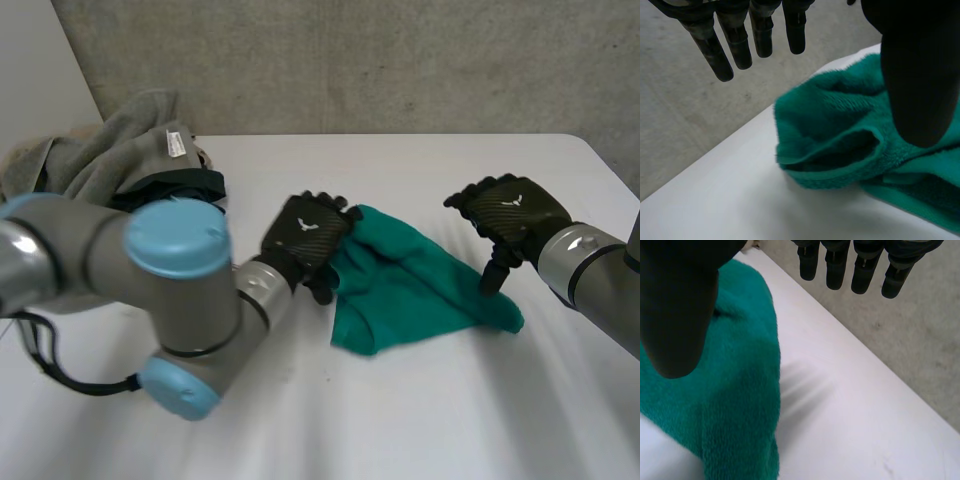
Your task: Fold the laundry.
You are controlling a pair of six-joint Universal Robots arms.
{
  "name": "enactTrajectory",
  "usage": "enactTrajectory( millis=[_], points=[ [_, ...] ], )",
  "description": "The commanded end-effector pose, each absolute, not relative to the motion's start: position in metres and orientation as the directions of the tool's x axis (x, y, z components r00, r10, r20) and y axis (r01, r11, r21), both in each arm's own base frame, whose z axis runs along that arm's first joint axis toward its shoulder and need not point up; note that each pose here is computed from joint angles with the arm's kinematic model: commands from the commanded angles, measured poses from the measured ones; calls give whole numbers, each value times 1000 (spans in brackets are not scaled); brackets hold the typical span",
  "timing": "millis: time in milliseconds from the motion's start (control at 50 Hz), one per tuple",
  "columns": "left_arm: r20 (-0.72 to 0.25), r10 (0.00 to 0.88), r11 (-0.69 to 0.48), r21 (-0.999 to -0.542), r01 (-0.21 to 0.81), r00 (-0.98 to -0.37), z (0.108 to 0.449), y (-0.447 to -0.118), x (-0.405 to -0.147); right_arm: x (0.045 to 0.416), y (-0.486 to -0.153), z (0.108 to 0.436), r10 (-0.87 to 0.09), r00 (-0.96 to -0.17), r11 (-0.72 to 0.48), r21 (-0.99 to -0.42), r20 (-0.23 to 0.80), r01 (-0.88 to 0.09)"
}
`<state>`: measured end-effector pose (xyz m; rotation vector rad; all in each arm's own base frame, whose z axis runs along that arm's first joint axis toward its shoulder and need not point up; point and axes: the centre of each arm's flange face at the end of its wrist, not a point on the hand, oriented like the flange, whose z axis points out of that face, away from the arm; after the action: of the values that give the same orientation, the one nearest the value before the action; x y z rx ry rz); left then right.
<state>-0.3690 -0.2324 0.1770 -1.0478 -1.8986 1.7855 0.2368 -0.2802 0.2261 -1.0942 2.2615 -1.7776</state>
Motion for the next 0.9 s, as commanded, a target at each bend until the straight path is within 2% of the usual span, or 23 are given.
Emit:
enactTrajectory(
  millis=[20, 140, 200, 320, 400, 460, 500, 540, 560, 640, 700, 780, 840, 900],
  points=[
    [-333, 697, -137, -931, 337, -636, 138, -246, -395, 233, -295, 184, -557, -782, 196, -871, 279, -450],
    [-401, 695, -174, -899, 401, -597, 112, -253, -403, 237, -304, 153, -566, -795, 250, -873, 218, -418],
    [-412, 689, -186, -896, 404, -596, 112, -255, -404, 240, -307, 143, -570, -796, 252, -878, 205, -406],
    [-419, 638, -222, -903, 367, -646, 137, -252, -408, 244, -313, 139, -567, -795, 224, -889, 214, -400],
    [-420, 585, -264, -908, 326, -694, 171, -243, -406, 243, -318, 150, -552, -797, 193, -893, 244, -407],
    [-412, 556, -290, -910, 297, -722, 203, -234, -398, 239, -320, 171, -529, -806, 148, -907, 264, -394],
    [-405, 552, -304, -912, 277, -728, 219, -226, -394, 237, -318, 209, -498, -817, 65, -927, 291, -370],
    [-379, 553, -334, -917, 220, -742, 250, -210, -387, 234, -315, 242, -469, -825, -11, -936, 315, -351],
    [-366, 554, -343, -919, 196, -747, 261, -205, -384, 230, -312, 270, -440, -834, -74, -939, 334, -336],
    [-274, 567, -358, -931, 67, -777, 305, -186, -368, 216, -310, 325, -370, -855, -174, -932, 362, -319],
    [-209, 583, -352, -936, -12, -785, 328, -174, -356, 212, -315, 343, -348, -861, -207, -927, 370, -314],
    [-156, 607, -294, -955, -38, -780, 333, -164, -346, 217, -318, 361, -344, -858, -264, -916, 381, -301],
    [-111, 630, -217, -975, -37, -768, 323, -160, -344, 227, -333, 350, -367, -848, -267, -917, 382, -298],
    [-64, 641, -141, -989, -36, -765, 308, -160, -342, 251, -341, 328, -431, -819, -263, -921, 378, -287]
  ],
)
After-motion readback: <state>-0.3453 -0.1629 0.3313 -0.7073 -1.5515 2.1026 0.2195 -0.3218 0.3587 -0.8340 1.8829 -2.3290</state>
